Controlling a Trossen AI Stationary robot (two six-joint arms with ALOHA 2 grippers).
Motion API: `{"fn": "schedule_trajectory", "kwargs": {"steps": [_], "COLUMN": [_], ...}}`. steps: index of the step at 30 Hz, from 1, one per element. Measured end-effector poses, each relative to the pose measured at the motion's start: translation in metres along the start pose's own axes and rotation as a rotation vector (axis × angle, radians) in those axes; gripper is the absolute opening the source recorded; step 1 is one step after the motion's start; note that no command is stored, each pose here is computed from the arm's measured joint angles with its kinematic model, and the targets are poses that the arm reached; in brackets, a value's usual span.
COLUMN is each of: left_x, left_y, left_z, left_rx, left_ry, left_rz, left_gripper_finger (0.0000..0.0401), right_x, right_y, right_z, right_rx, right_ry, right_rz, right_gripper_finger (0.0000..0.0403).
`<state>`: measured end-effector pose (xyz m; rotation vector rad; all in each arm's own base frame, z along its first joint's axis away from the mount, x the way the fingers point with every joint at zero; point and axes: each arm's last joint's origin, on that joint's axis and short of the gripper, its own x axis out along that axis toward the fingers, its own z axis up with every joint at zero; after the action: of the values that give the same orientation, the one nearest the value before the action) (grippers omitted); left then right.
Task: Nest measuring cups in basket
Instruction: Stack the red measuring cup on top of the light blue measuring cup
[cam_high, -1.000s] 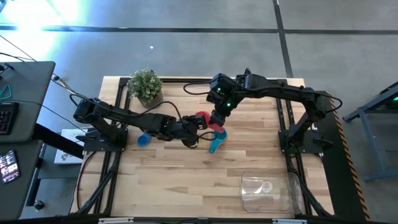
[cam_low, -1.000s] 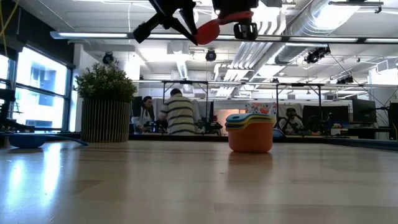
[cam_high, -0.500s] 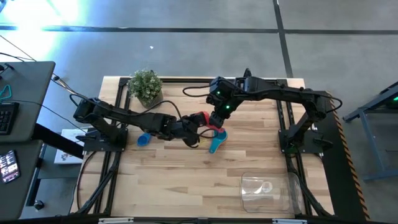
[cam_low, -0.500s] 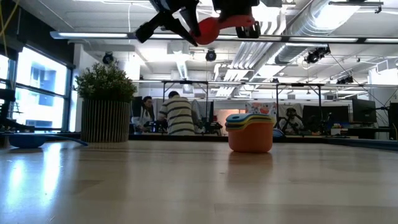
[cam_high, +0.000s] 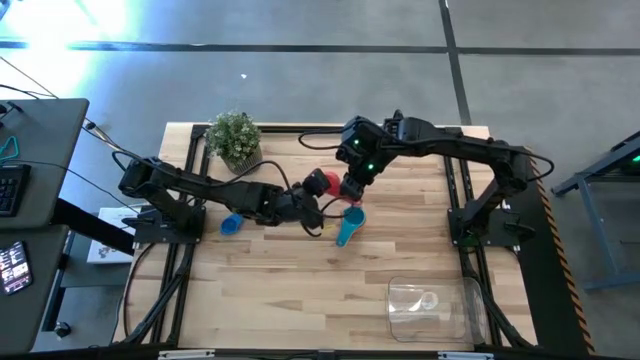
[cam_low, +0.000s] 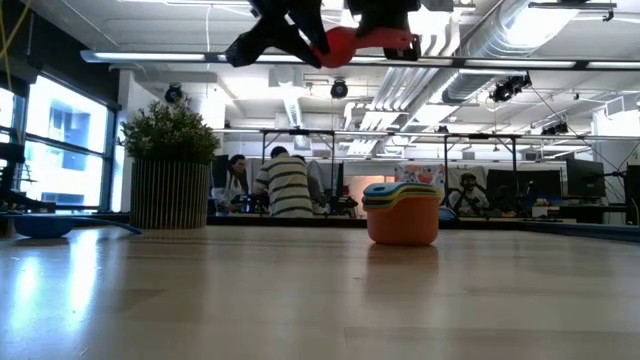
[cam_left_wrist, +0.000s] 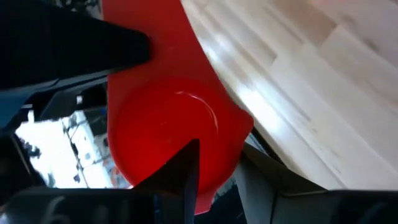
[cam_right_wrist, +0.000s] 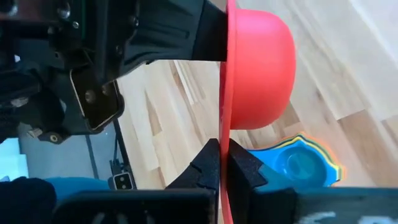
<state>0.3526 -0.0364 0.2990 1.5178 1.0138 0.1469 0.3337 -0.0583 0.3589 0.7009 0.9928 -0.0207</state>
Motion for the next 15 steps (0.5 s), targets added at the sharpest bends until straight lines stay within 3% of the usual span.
{"fn": "schedule_trajectory", "kwargs": {"steps": [10, 15], "left_x": [-0.001, 0.0], "left_y": [0.01, 0.018], "left_z": [-0.003, -0.007], "left_rx": [-0.13, -0.335], "left_ry": [0.13, 0.231], "left_rz": [0.107, 0.207], "left_gripper_finger": [0.0085, 0.0085], "right_x": [-0.027, -0.038], "right_y": [-0.024, -0.035], "right_z": [0.001, 0.002], "right_rx": [-0.011, -0.032], "right_ry": [-0.03, -0.041], "right_rz": [-0.053, -0.054], "right_gripper_finger": [0.0, 0.0]}}
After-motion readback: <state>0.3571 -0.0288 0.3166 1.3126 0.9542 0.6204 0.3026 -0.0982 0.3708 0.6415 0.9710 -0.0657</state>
